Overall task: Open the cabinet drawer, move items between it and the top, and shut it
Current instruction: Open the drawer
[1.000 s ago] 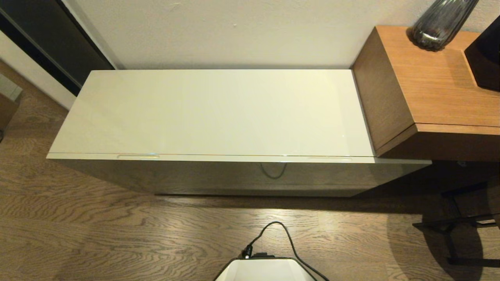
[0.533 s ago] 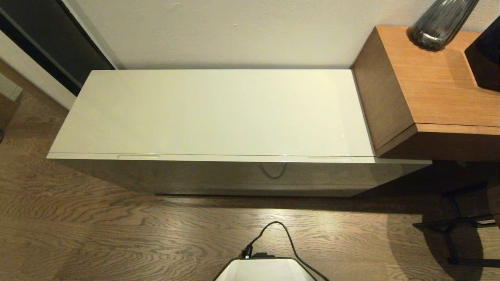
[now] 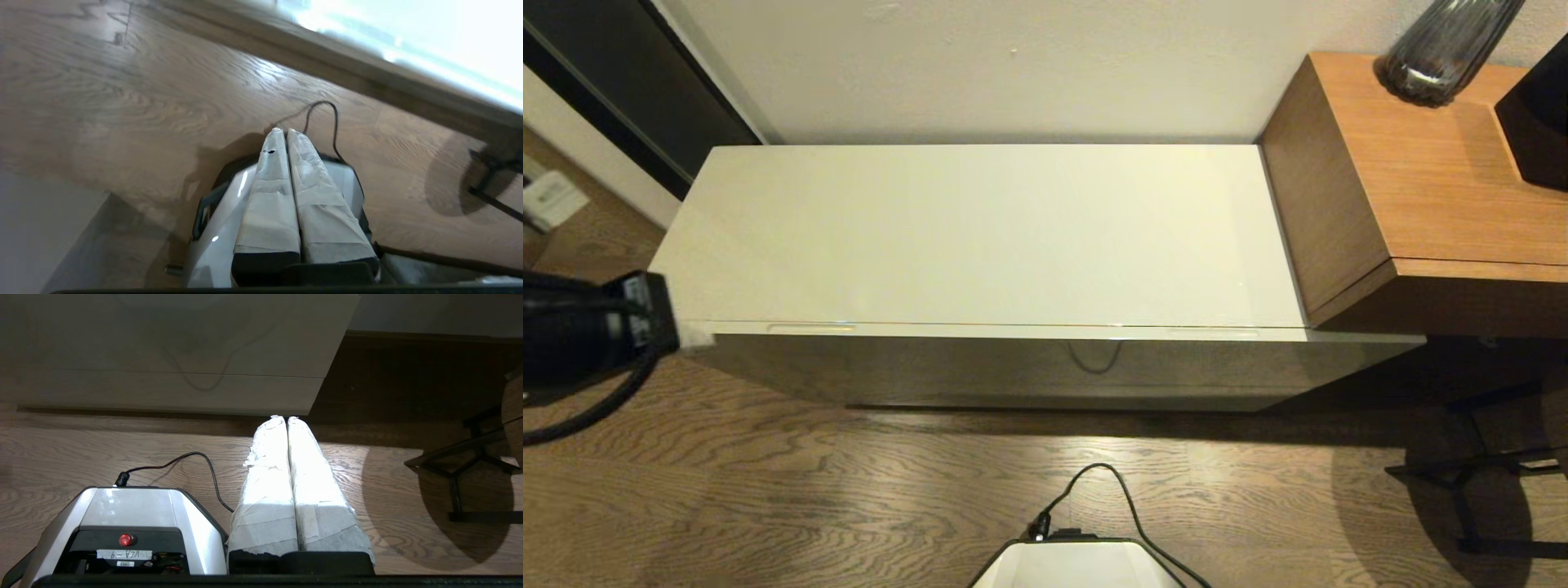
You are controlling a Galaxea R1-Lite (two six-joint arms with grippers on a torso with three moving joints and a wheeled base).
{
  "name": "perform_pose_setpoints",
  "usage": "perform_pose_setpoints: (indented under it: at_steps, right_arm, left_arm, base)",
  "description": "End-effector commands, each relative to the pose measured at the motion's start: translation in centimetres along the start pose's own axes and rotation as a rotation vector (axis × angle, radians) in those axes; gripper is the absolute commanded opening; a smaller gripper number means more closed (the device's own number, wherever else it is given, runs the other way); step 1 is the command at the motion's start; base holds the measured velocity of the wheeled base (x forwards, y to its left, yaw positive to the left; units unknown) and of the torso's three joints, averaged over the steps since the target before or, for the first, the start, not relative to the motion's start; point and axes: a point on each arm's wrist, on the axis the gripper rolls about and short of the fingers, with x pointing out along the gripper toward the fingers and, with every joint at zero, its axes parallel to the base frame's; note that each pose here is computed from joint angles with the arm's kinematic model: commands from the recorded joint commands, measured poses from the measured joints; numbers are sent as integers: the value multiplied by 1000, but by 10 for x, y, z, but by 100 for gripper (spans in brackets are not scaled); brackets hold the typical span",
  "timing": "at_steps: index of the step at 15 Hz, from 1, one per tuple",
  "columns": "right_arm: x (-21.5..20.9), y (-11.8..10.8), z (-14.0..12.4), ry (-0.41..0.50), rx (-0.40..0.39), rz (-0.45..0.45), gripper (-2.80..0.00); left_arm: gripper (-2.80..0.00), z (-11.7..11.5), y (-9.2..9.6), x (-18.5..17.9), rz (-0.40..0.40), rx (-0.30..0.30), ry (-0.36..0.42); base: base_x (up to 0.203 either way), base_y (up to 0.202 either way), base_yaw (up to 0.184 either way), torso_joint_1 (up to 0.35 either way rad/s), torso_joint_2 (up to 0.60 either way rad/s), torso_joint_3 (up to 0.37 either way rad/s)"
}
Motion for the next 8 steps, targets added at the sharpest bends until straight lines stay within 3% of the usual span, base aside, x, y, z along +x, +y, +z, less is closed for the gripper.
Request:
perform_pose_setpoints:
  at_steps: [1, 4, 8]
  right_arm:
    - [0, 0, 0, 1, -1, 0, -280]
    - [0, 0, 0, 1, -1, 0, -280]
    - [0, 0, 0, 1, -1, 0, -280]
  left_arm:
    - [-280, 12, -11, 88, 96, 21, 142]
    - [-280, 21, -5, 141, 200, 74, 160]
    - [-280, 19, 0, 176, 238, 89, 174]
  base:
    - [0, 0, 0, 0, 0, 0]
    - [0, 0, 0, 0, 0, 0]
    - [0, 0, 0, 0, 0, 0]
